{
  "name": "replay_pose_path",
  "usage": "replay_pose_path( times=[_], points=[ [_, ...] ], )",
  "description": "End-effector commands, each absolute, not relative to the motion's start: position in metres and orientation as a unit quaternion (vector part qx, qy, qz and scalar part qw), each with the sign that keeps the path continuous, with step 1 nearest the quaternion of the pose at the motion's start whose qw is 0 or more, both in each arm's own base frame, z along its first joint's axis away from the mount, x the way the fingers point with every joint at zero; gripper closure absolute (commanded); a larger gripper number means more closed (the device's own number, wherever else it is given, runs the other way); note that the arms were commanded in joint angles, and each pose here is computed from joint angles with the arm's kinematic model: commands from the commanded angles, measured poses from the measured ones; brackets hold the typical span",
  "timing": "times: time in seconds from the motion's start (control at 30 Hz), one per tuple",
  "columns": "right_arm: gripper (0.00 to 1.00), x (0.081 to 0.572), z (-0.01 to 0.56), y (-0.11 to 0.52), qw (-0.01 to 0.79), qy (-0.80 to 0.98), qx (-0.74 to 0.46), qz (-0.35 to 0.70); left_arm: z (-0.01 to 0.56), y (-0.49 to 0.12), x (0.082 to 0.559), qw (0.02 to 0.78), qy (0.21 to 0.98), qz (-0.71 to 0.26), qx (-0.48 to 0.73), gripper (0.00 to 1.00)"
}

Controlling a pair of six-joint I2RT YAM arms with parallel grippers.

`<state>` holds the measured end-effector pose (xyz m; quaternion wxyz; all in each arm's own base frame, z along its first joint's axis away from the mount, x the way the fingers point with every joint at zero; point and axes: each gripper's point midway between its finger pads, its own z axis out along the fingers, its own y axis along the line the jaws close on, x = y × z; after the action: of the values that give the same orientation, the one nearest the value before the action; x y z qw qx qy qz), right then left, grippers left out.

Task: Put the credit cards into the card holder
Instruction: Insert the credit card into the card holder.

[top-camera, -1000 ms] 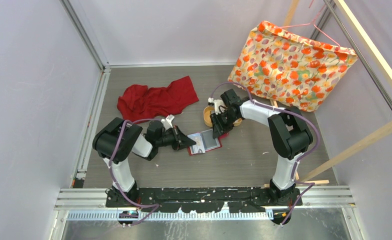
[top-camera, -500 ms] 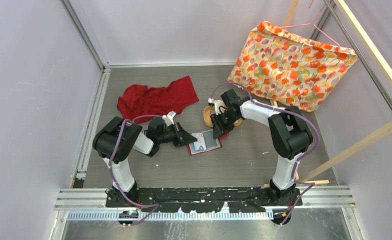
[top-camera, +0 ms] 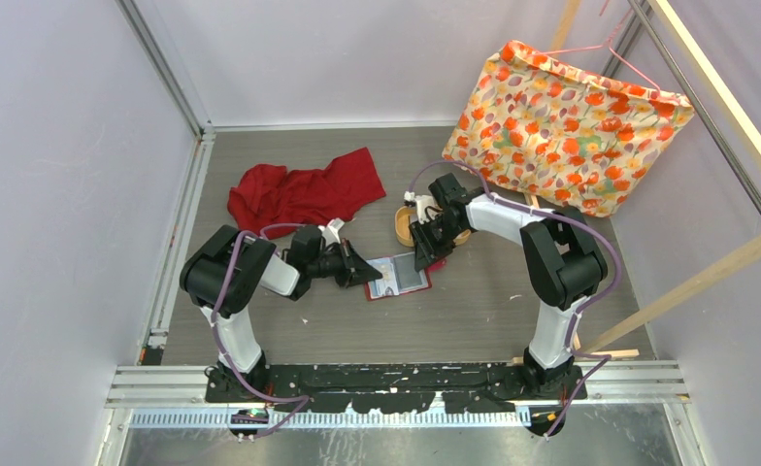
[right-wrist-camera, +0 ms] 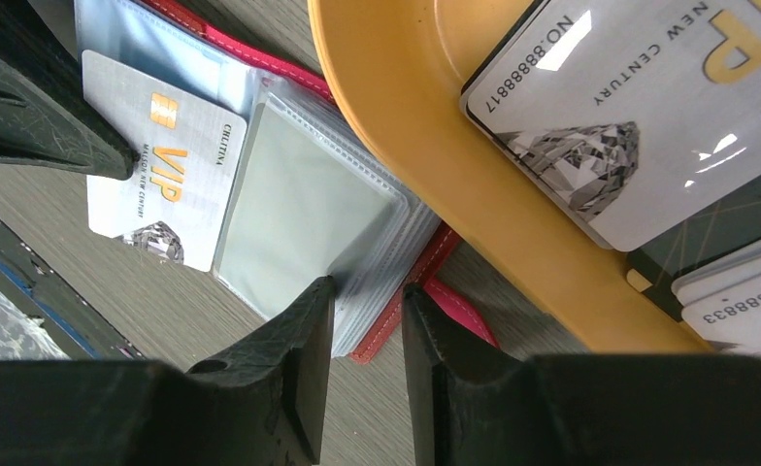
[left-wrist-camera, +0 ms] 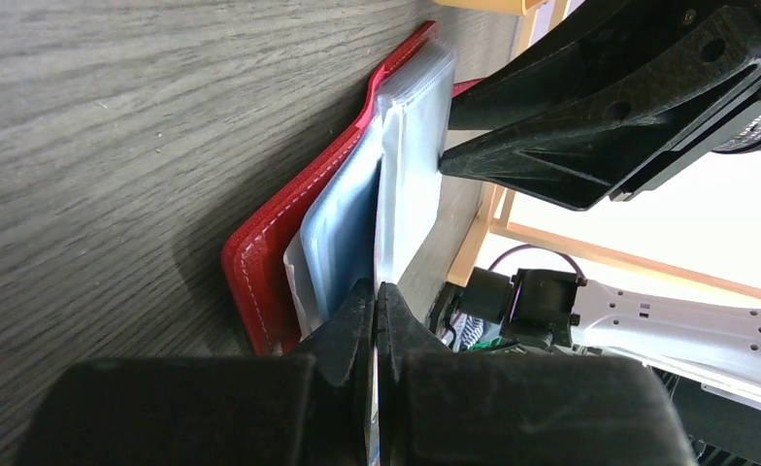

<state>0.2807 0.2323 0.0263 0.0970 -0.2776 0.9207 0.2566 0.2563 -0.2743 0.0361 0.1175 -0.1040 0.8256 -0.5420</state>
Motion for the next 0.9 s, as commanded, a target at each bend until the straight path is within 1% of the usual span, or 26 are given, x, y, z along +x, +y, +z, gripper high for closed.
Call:
replay_pose_path(
  times=[0.0, 0.33, 0.87],
  points=[
    [0.64, 0.274, 0.020, 0.225, 0.075, 0.924, -0.289, 0.240, 0.050, -0.277, 0.260, 0.135, 0.815, -0.559, -0.077, 1.00],
    [0.65, 0.274, 0.020, 0.226, 0.075, 0.924, -0.290, 0.240, 0.061, -0.279, 0.261, 0.153, 0.803, -0.573, -0.056, 1.00],
    [0.65, 0.274, 0.021, 0.226, 0.074, 0.923, -0.290, 0.240, 0.063, -0.283, 0.262, 0.146, 0.805, -0.574, -0.036, 1.00]
  ],
)
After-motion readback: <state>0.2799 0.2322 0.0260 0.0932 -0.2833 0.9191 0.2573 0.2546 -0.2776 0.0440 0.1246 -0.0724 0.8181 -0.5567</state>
